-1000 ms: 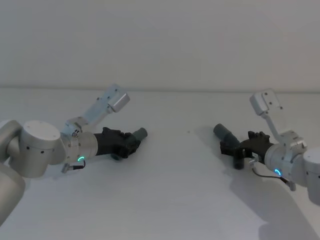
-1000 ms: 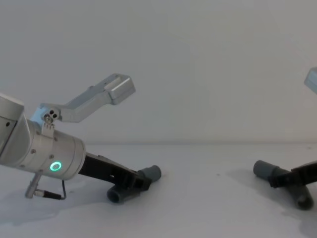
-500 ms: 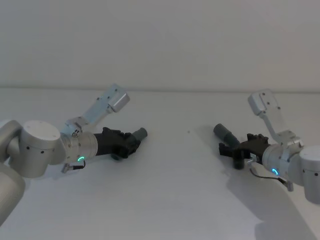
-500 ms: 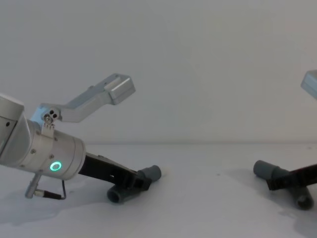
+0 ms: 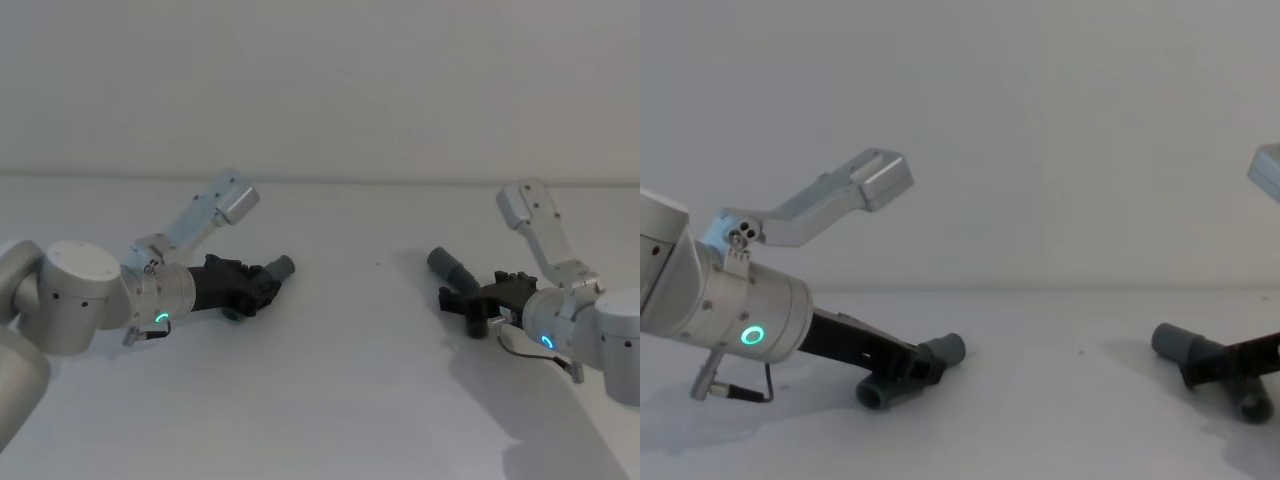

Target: Use both hands to pick up one end of the pipe from the table, align the ends, and insert them.

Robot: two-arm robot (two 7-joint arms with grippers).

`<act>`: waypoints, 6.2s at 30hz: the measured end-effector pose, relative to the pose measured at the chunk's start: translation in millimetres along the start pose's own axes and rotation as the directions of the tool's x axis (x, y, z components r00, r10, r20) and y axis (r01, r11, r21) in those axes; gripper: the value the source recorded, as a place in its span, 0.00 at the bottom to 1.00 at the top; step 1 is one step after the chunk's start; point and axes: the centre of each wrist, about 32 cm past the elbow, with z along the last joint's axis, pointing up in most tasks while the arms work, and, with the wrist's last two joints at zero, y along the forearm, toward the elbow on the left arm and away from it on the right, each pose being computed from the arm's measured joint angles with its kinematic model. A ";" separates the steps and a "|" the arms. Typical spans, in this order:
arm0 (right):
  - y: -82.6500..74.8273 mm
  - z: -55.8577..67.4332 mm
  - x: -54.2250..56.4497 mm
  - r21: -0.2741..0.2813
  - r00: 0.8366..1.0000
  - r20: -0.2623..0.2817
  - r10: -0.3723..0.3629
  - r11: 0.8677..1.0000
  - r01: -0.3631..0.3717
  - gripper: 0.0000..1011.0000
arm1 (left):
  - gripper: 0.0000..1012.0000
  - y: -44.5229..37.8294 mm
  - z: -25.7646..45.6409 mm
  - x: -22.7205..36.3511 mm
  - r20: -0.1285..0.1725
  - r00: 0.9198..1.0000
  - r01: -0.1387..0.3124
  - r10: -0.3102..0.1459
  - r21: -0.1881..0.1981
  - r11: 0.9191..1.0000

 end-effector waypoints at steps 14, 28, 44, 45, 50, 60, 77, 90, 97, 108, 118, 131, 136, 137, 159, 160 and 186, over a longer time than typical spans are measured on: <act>-0.1 1.0 -1.3 -0.009 1.000 -0.011 -0.006 1.000 0.006 0.60 | 0.34 0.0 0.0 0.0 0.000 1.000 0.000 0.000 0.000 1.000; -0.3 1.4 -1.8 -0.010 1.000 -0.014 -0.007 1.000 0.007 0.20 | 0.34 0.0 0.0 0.0 0.000 1.000 0.000 0.000 0.000 1.000; -1.5 0.0 1.4 0.009 1.000 -0.006 0.005 1.000 -0.004 0.14 | 0.34 -1.0 1.7 -0.8 0.015 1.000 0.001 -0.001 0.006 1.000; -2.1 -0.2 2.3 0.013 1.000 -0.003 0.007 1.000 -0.007 0.14 | 0.34 -1.2 2.1 -1.0 0.019 1.000 0.002 -0.002 0.007 1.000; -5.5 -1.4 8.5 0.051 0.999 0.015 0.032 0.998 -0.032 0.14 | 0.34 -0.5 7.8 -3.4 0.057 0.998 0.012 -0.012 0.010 1.000; -16.8 -2.9 31.0 0.145 0.991 0.077 0.113 0.982 -0.123 0.13 | 0.34 15.6 20.8 -3.4 0.143 0.989 0.026 -0.028 0.012 1.000; -36.8 -14.2 80.3 0.183 0.916 0.284 0.282 0.922 -0.341 0.13 | 0.34 42.3 30.0 3.1 0.243 0.961 0.130 -0.129 0.013 0.991; -43.9 -19.6 105.2 0.126 0.815 0.407 0.412 0.859 -0.497 0.13 | 0.34 52.2 38.7 15.6 0.300 0.914 0.276 -0.272 0.031 0.961; -47.3 -20.8 114.5 0.082 0.742 0.464 0.484 0.810 -0.580 0.13 | 0.34 53.5 46.1 22.9 0.324 0.877 0.358 -0.355 0.050 0.932; -53.7 -20.3 119.9 0.032 0.668 0.508 0.543 0.764 -0.645 0.13 | 0.34 49.2 56.6 26.4 0.344 0.827 0.448 -0.445 0.075 0.891; -60.1 -19.6 118.1 0.017 0.639 0.516 0.571 0.739 -0.674 0.13 | 0.34 42.1 65.6 24.2 0.358 0.788 0.506 -0.501 0.089 0.858; -65.7 -19.6 112.3 0.009 0.627 0.507 0.591 0.724 -0.690 0.13 | 0.34 35.2 71.3 20.5 0.366 0.753 0.553 -0.547 0.099 0.828; -67.1 -19.9 109.7 0.007 0.626 0.503 0.596 0.722 -0.692 0.13 | 0.34 33.9 72.6 19.8 0.367 0.747 0.562 -0.555 0.098 0.821; -67.2 -19.9 109.2 0.006 0.626 0.502 0.596 0.722 -0.692 0.13 | 0.34 33.7 72.8 19.6 0.367 0.746 0.563 -0.556 0.098 0.821; -67.7 -18.8 97.6 0.002 0.633 0.481 0.606 0.722 -0.692 0.13 | 0.34 29.4 73.8 19.5 0.356 0.732 0.590 -0.581 0.093 0.802; -67.6 -18.6 97.1 0.002 0.634 0.480 0.607 0.722 -0.692 0.13 | 0.34 29.3 73.7 19.4 0.356 0.732 0.591 -0.581 0.094 0.801; -63.6 -13.4 94.7 0.006 0.640 0.479 0.601 0.726 -0.687 0.13 | 0.34 26.4 68.6 18.9 0.333 0.732 0.605 -0.594 0.081 0.792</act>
